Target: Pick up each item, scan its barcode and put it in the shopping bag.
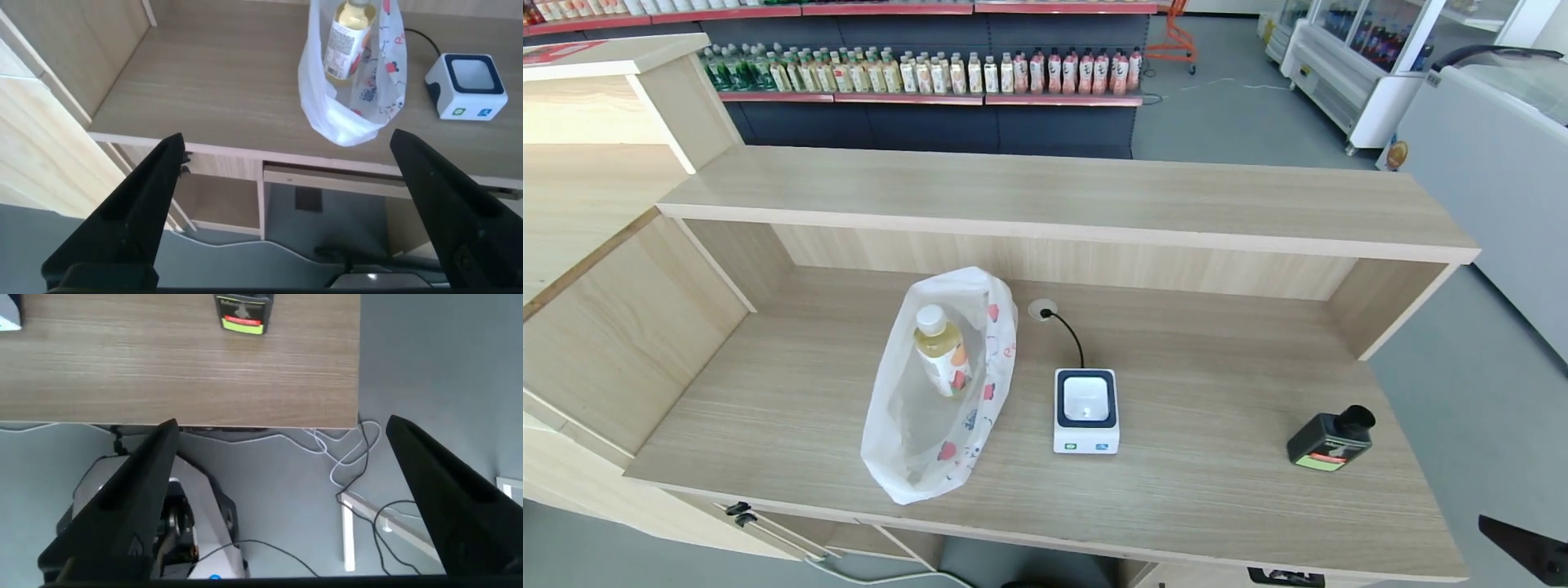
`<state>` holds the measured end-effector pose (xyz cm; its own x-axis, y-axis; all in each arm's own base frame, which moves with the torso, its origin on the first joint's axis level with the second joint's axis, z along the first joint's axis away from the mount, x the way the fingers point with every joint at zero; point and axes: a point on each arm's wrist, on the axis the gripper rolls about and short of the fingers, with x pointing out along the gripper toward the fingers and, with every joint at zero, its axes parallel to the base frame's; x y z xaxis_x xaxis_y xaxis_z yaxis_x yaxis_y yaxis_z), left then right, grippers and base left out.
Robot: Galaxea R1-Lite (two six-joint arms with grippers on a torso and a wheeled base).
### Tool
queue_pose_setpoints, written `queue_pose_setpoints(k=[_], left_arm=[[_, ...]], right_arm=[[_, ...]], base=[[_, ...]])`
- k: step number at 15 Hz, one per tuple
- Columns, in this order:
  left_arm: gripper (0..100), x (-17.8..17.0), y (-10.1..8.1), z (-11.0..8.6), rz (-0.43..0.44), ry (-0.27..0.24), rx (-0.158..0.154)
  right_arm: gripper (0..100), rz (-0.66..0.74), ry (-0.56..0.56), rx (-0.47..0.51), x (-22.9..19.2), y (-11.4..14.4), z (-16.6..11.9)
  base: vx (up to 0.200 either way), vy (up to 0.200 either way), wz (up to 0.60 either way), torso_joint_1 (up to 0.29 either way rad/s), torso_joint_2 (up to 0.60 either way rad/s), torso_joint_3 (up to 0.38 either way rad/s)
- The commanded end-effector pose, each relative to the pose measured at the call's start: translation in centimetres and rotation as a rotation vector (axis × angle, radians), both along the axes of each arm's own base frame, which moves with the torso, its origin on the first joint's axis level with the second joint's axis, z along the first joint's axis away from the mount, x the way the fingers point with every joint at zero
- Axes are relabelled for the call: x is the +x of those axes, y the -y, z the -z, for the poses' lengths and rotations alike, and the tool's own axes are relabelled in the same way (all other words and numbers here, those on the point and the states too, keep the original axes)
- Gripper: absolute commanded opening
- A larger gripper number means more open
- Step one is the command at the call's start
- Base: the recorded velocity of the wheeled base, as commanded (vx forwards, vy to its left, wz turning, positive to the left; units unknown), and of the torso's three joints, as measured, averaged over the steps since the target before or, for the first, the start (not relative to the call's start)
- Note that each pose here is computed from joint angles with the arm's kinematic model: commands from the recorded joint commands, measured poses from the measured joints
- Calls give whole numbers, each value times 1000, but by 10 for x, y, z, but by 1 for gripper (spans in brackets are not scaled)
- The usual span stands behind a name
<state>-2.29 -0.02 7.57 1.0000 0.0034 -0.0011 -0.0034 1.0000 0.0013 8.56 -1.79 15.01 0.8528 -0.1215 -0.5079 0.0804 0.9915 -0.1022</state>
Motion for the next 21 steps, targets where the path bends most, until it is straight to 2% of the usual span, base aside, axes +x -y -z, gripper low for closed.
queue_pose_setpoints(k=[1,4,5,9,12,13,14,15,16,19,21], left_arm=[[100,0,0,0,0,0,0],[100,0,0,0,0,0,0],[100,0,0,0,0,0,-4],[100,0,0,0,0,0,-3],[100,0,0,0,-1,0,-3],[100,0,0,0,0,0,-4],[100,0,0,0,0,0,-3],[100,0,0,0,0,0,-4],[100,0,0,0,0,0,-3],[100,0,0,0,0,0,-3],[100,0,0,0,0,0,-4]], right_arm=[[100,-2,-23,-20,0,0,4],[100,0,-73,-118,-1,2,10],[100,-1,-79,-126,0,2,11],[100,-30,-212,-269,19,8,17],[100,-114,-329,-362,45,14,25],[100,-172,-332,-395,53,12,29],[100,-196,-334,-403,56,10,31],[100,-285,-340,-400,74,3,39],[100,-298,-341,-401,80,2,42],[100,-382,-251,-419,130,-12,63],[100,-484,-222,-386,148,-24,69]], base=[[0,-200,0,7,2,-7],[0,-200,0,4,6,5],[0,0,0,0,0,0],[0,0,0,0,0,0],[0,0,0,0,0,0],[0,0,0,0,0,0],[0,0,0,0,0,0],[0,0,0,0,0,0],[0,0,0,0,0,0],[0,0,0,0,0,0],[0,0,0,0,0,0]])
